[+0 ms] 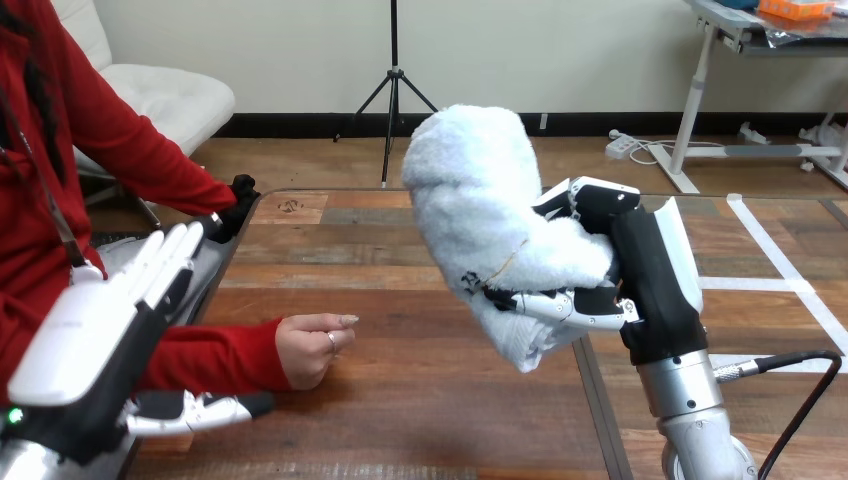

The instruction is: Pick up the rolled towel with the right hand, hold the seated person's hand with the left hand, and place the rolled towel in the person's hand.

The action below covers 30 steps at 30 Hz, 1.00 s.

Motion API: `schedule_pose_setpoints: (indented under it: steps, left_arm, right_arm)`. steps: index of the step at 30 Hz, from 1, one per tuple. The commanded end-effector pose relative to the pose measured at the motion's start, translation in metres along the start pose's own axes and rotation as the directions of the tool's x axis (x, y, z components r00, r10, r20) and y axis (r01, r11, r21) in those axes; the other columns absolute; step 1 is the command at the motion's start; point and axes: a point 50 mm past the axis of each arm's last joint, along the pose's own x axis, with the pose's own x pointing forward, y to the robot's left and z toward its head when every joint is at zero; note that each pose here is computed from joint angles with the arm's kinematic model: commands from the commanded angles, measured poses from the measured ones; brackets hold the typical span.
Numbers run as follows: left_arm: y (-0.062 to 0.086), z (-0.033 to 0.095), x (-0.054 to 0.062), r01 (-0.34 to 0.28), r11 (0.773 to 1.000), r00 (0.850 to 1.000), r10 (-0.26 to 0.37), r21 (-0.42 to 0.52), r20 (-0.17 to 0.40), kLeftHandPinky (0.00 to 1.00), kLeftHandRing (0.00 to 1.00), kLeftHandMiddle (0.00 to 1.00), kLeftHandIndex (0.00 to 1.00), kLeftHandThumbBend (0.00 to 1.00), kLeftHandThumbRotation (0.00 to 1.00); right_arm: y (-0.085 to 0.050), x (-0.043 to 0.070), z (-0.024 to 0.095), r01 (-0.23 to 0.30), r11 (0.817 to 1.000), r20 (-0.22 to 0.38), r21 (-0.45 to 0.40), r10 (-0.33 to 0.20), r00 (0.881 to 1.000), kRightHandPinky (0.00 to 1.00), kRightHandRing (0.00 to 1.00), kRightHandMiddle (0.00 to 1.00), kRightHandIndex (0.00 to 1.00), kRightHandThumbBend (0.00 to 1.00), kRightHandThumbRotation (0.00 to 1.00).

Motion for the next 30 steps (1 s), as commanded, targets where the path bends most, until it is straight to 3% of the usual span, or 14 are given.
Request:
schedule_pose_setpoints:
  steps: [1, 14, 30]
  left_arm:
    - [0.011, -0.004, 0.021, -0.019, 0.999, 0.999, 0.017, 0.046, 0.038, 0.84, 0.91, 0.94, 0.95, 1.0, 0.42]
    - [0.013, -0.014, 0.033, 0.01, 0.997, 0.999, -0.012, 0.079, 0.031, 0.82, 0.88, 0.88, 0.91, 1.0, 0.38]
    - [0.009, -0.023, 0.042, 0.057, 0.99, 0.998, -0.061, 0.129, 0.023, 0.81, 0.87, 0.87, 0.89, 1.0, 0.41]
  right_arm:
    - [-0.005, 0.019, 0.02, 0.054, 0.998, 0.147, 0.015, -0.055, 0.988, 0.02, 0.06, 0.08, 0.07, 0.5, 0.0]
    - [-0.004, 0.014, 0.024, 0.055, 0.998, 0.163, 0.017, -0.057, 0.985, 0.02, 0.06, 0.08, 0.07, 0.5, 0.0]
    - [-0.004, 0.009, 0.029, 0.06, 0.998, 0.17, 0.017, -0.062, 0.984, 0.03, 0.06, 0.08, 0.07, 0.5, 0.0]
